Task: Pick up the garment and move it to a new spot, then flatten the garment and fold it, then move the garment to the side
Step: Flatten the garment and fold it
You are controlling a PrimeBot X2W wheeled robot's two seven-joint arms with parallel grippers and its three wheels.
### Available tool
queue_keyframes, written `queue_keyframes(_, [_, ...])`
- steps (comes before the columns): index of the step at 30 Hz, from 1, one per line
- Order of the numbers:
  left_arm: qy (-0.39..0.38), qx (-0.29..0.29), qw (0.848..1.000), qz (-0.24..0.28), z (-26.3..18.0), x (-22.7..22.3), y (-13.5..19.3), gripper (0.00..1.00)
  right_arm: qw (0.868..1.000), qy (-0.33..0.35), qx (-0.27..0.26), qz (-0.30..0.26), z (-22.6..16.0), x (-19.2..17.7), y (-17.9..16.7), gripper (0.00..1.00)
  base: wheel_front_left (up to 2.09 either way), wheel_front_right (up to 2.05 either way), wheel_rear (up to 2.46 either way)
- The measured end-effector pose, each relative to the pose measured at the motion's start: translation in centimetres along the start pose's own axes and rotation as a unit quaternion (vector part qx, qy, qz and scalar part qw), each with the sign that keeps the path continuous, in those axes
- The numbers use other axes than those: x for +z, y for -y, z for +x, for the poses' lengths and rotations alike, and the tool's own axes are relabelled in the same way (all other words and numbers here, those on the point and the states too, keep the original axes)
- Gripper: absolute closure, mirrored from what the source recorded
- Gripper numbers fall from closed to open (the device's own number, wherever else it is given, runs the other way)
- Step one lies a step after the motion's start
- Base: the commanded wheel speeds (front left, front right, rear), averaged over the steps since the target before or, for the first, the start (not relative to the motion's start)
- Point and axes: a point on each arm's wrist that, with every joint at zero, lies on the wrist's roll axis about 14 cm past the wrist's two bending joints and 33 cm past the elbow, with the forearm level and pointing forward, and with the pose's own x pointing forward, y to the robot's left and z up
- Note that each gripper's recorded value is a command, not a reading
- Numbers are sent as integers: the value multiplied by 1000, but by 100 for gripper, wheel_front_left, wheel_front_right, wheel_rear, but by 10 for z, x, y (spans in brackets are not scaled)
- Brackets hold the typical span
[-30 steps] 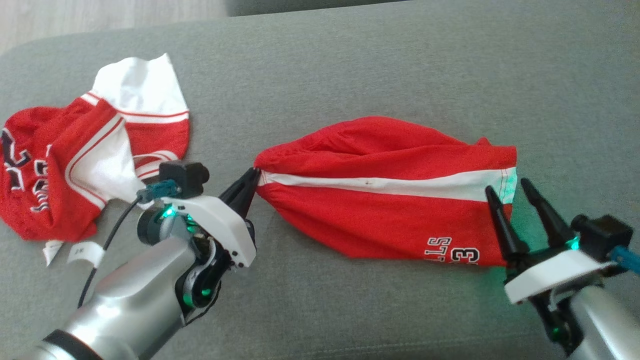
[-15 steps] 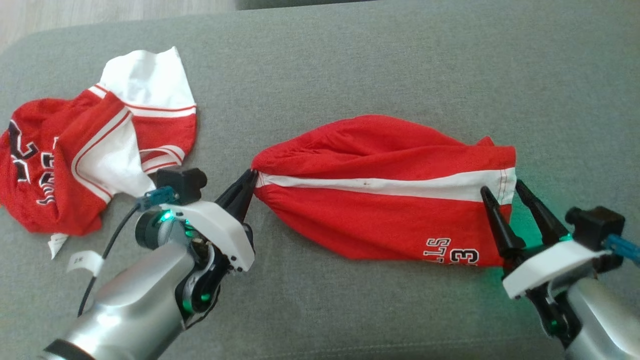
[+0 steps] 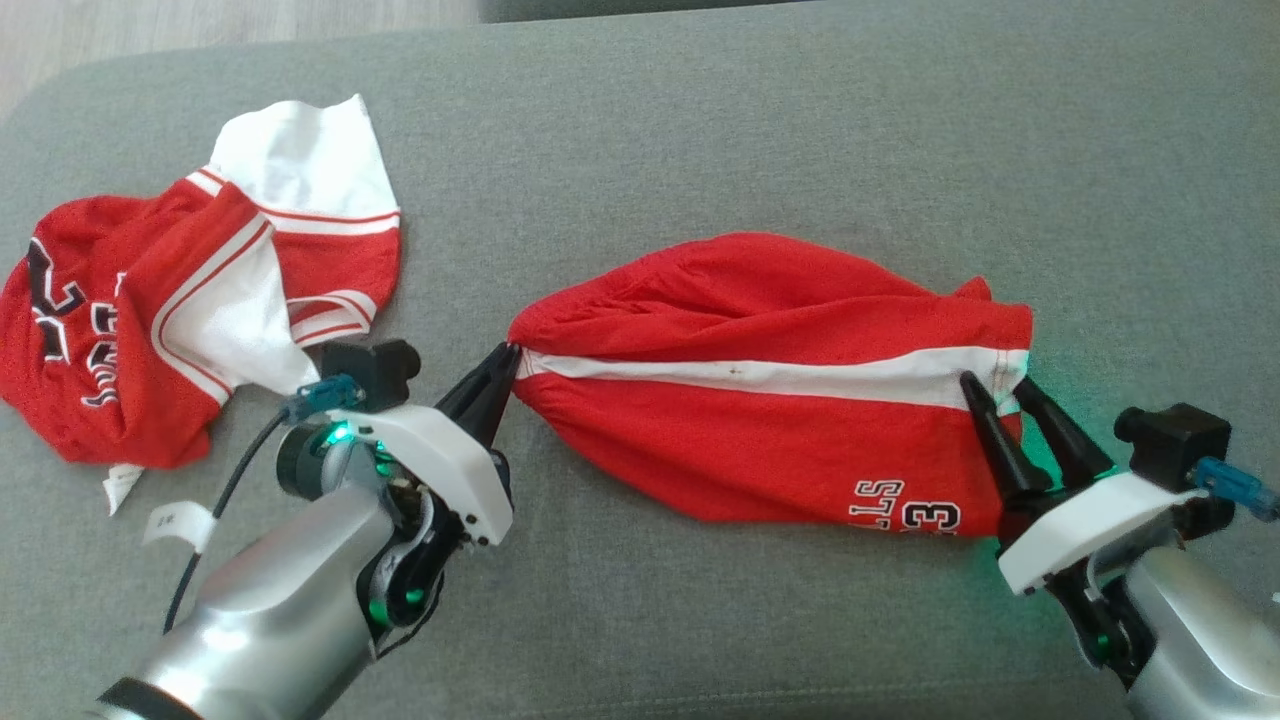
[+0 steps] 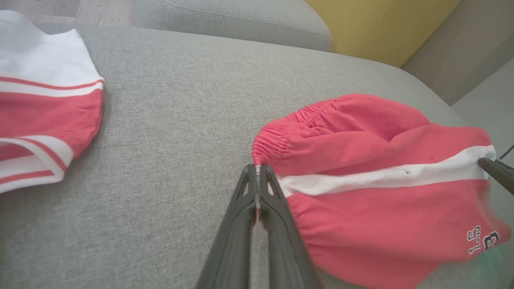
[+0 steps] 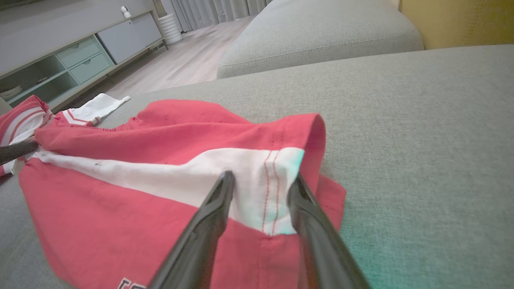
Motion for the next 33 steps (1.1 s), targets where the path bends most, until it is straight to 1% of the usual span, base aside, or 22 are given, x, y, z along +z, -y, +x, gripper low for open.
queue_keyframes(1, [1,-2,1000,0,0,1,1,100,1000,1,-1,1,0,1,0,58,0,0,0])
queue_keyframes(2, [1,-2,1000,0,0,1,1,100,1000,0,-1,3,-1,0,0,83,0,0,0])
queue_keyframes(3, [2,-2,1000,2,0,1,1,100,1000,-2,-1,2,-1,-1,1,83,0,0,0])
queue_keyframes(4, [3,-2,1000,3,0,2,1,100,1000,-4,0,1,-2,-2,0,100,0,0,0])
queue_keyframes(8, [9,0,1000,8,-1,6,0,100,1000,-1,4,-4,-2,0,-1,100,0,0,0])
queue_keyframes(11, [24,-2,1000,15,0,16,0,100,1000,22,0,-9,-1,17,4,100,0,0,0])
queue_keyframes(14, [47,-18,999,19,4,33,9,100,997,68,-6,-22,4,54,14,100,0,0,0])
queue_keyframes(17, [78,-46,995,34,15,64,21,100,991,127,-9,-45,10,106,25,100,0,0,0])
queue_keyframes(21, [131,-87,984,81,41,142,39,100,974,207,-17,-96,23,199,44,100,0,0,0])
queue_keyframes(24, [186,-117,966,134,61,207,60,100,958,256,-21,-130,35,269,51,100,0,0,0])
queue_keyframes(26, [217,-129,955,155,76,243,74,100,947,281,-28,-153,42,309,57,100,0,0,0])
queue_keyframes(28, [251,-131,945,162,91,271,82,100,935,306,-40,-174,49,344,65,100,0,0,0])
queue_keyframes(30, [281,-139,936,159,105,288,91,100,924,327,-54,-189,54,371,74,100,0,0,0])
queue_keyframes(33, [306,-139,928,160,126,300,94,100,909,354,-65,-213,62,397,82,100,0,0,0])
